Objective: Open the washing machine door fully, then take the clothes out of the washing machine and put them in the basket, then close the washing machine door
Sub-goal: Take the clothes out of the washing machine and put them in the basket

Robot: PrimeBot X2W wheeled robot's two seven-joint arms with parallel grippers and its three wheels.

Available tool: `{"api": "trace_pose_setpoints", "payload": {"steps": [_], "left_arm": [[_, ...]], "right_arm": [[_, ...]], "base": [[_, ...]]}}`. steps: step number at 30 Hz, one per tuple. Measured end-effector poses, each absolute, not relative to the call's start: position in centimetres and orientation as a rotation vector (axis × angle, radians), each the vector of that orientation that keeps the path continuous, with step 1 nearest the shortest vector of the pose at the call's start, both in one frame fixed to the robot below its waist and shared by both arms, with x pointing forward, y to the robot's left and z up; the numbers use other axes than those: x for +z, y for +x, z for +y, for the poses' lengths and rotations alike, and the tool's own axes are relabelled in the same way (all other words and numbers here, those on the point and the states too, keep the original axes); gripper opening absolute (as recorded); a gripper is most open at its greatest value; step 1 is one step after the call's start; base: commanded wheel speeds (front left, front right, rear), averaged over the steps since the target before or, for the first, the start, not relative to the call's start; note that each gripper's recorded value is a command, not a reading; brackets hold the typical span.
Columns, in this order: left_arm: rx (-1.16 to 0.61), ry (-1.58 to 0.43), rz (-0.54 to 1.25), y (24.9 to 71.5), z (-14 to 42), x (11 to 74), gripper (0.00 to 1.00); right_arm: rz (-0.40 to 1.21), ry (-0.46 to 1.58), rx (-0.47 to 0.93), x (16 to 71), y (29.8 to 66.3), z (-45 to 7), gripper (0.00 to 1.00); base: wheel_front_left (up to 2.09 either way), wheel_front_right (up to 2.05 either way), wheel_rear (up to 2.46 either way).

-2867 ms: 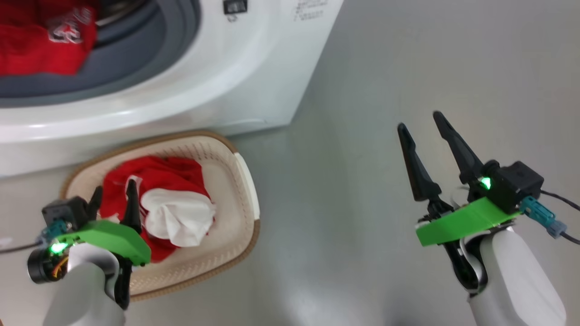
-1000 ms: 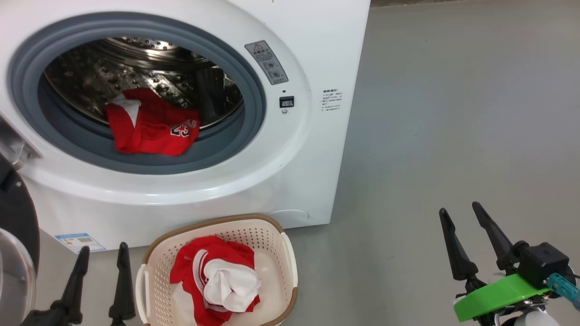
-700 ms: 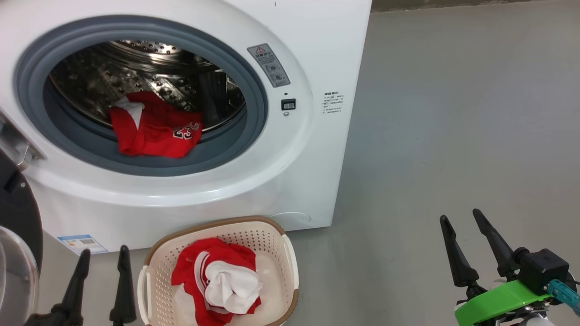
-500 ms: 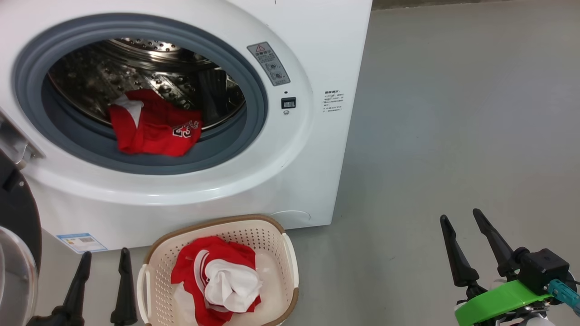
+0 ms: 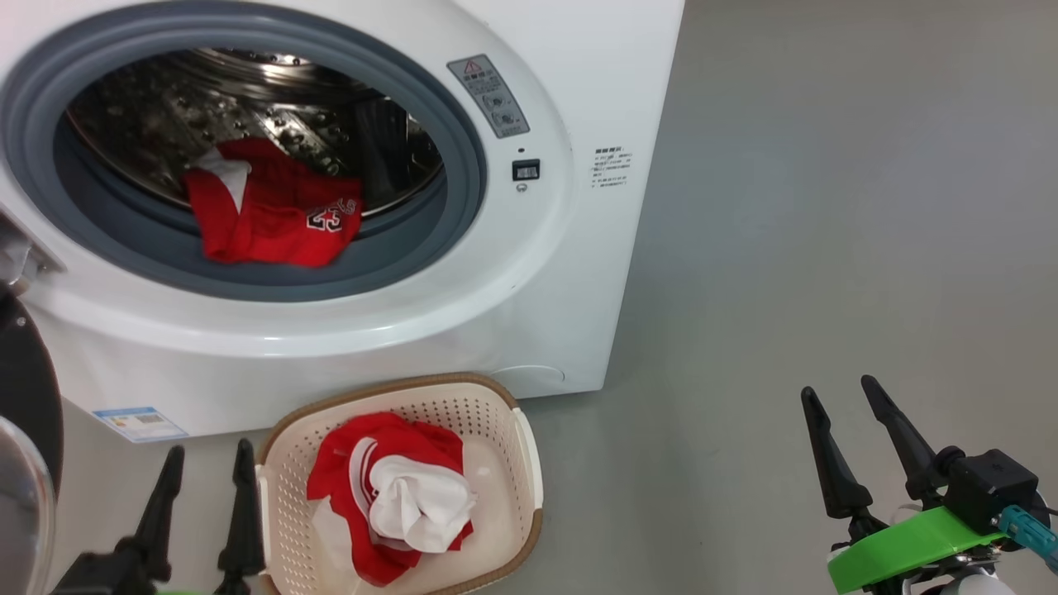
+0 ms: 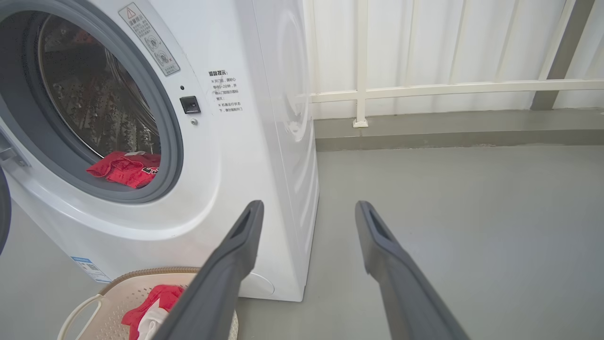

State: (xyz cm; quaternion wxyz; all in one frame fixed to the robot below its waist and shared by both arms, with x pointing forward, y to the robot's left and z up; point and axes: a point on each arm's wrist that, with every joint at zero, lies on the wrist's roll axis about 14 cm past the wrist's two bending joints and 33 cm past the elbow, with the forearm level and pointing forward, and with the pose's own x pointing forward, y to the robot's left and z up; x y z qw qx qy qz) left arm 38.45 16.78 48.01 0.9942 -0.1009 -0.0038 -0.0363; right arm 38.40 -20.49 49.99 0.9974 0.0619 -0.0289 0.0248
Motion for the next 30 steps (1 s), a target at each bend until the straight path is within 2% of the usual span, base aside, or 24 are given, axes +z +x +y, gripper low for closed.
{"api": "trace_pose_setpoints", "payload": {"steps": [7,13,22,30], "left_arm": [[-0.13,-0.181,0.015,41.9,15.0,47.3,1.0],[-0.177,-0.141,0.05,46.8,13.7,47.6,1.0],[-0.22,-0.046,0.23,53.2,12.9,45.5,1.0],[-0.258,0.007,0.345,57.7,11.2,43.8,1.0]], "right_arm": [[-0.033,0.132,0.054,49.0,39.3,-20.1,1.0],[-0.038,0.144,0.063,48.9,41.1,-19.5,1.0],[-0.029,0.153,0.085,48.2,43.0,-18.5,1.0],[-0.012,0.15,0.052,47.3,43.9,-19.5,1.0]], "base": [[0.0,0.0,0.0],[0.0,0.0,0.0],[0.0,0.0,0.0],[0.0,0.0,0.0]]}}
